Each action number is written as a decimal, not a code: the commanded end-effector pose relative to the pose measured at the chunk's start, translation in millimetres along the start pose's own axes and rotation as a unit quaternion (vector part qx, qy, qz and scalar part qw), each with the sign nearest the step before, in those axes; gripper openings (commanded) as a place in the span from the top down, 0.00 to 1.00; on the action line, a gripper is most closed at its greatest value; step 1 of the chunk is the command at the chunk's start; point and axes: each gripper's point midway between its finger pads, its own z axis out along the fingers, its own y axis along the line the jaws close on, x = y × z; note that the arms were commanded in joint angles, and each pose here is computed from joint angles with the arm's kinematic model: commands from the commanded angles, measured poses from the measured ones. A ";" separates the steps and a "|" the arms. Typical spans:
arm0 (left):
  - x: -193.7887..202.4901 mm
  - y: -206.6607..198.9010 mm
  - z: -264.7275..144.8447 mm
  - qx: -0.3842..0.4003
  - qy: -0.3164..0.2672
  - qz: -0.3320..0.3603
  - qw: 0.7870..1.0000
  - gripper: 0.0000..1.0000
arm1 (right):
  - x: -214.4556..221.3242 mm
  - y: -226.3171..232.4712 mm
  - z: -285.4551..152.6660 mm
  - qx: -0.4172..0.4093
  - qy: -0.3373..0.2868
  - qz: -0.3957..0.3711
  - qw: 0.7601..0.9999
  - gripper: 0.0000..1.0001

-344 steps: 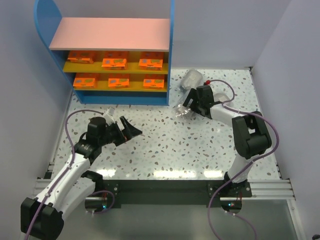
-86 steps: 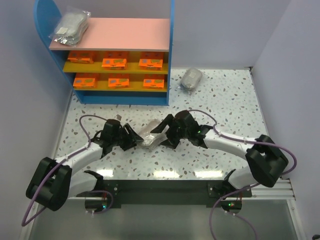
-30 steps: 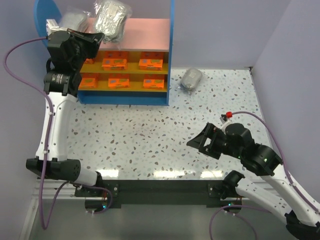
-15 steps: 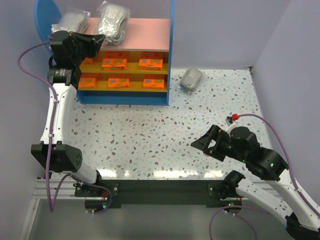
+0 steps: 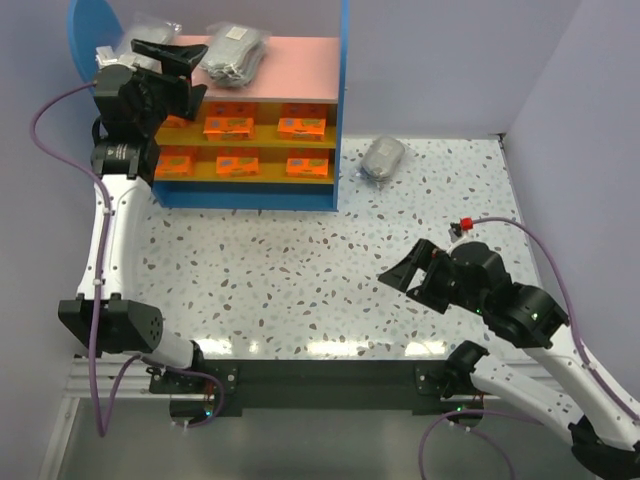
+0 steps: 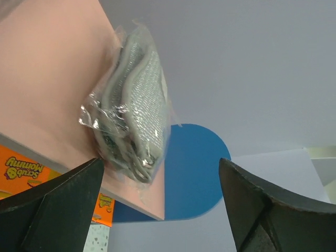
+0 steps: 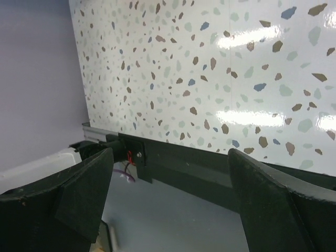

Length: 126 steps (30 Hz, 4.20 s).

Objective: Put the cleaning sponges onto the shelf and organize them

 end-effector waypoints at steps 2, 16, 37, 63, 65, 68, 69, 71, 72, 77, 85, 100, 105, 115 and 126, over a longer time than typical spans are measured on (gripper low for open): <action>18.2 -62.1 -60.6 0.103 0.026 0.045 0.993 0.01 | -35.3 22.4 1.8 -0.005 -0.066 -0.015 0.998 0.07; 129.1 110.1 -214.2 -0.012 0.199 0.165 0.966 0.00 | -170.3 0.3 130.2 0.096 -0.114 -0.022 0.989 0.05; 164.8 190.7 -303.0 -0.085 0.306 0.233 0.919 0.00 | -346.3 -65.9 312.9 0.183 -0.191 0.003 0.964 0.02; 164.5 225.4 -280.5 -0.126 0.277 0.181 0.935 0.00 | -256.3 -128.6 318.6 0.161 -0.113 0.041 0.980 0.21; 164.1 233.4 -273.6 -0.132 0.271 0.176 0.937 0.00 | -225.2 -125.8 298.3 0.147 -0.090 0.051 0.984 0.22; 167.5 249.9 -262.9 -0.139 0.270 0.158 0.940 0.00 | -168.4 -139.1 277.2 0.155 -0.052 0.071 0.984 0.23; 170.3 262.4 -260.9 -0.150 0.273 0.149 0.939 0.00 | -164.9 -125.3 261.0 0.139 -0.063 0.069 0.986 0.23; 171.7 268.1 -252.7 -0.148 0.268 0.136 0.942 0.00 | -115.1 -136.4 249.6 0.155 -0.029 0.080 0.984 0.23; 174.3 278.8 -251.2 -0.159 0.271 0.127 0.941 0.00 | -110.5 -124.1 236.9 0.142 -0.039 0.080 0.986 0.23; 176.3 289.6 -239.3 -0.160 0.261 0.104 0.946 0.00 | -21.8 -104.7 216.7 0.130 -0.002 0.107 0.986 0.22; 187.0 314.8 -236.5 -0.189 0.253 0.056 0.947 0.00 | 25.1 -51.4 211.7 0.063 -0.009 0.219 0.974 0.13; 214.2 320.4 -213.0 -0.195 0.277 0.065 0.939 0.00 | 56.1 81.7 251.1 -0.084 0.108 0.223 0.965 0.09; 219.9 343.6 -210.3 -0.215 0.283 0.063 0.933 0.00 | 77.9 48.3 230.5 0.003 0.154 0.160 0.975 0.07; 238.0 344.1 -186.1 -0.218 0.307 0.089 0.922 0.02 | 77.1 -14.2 159.1 0.076 0.138 0.095 0.983 0.06; 248.8 370.9 -164.7 -0.263 0.319 0.148 0.899 0.54 | 55.4 -25.1 92.7 0.070 0.094 0.048 0.992 0.07</action>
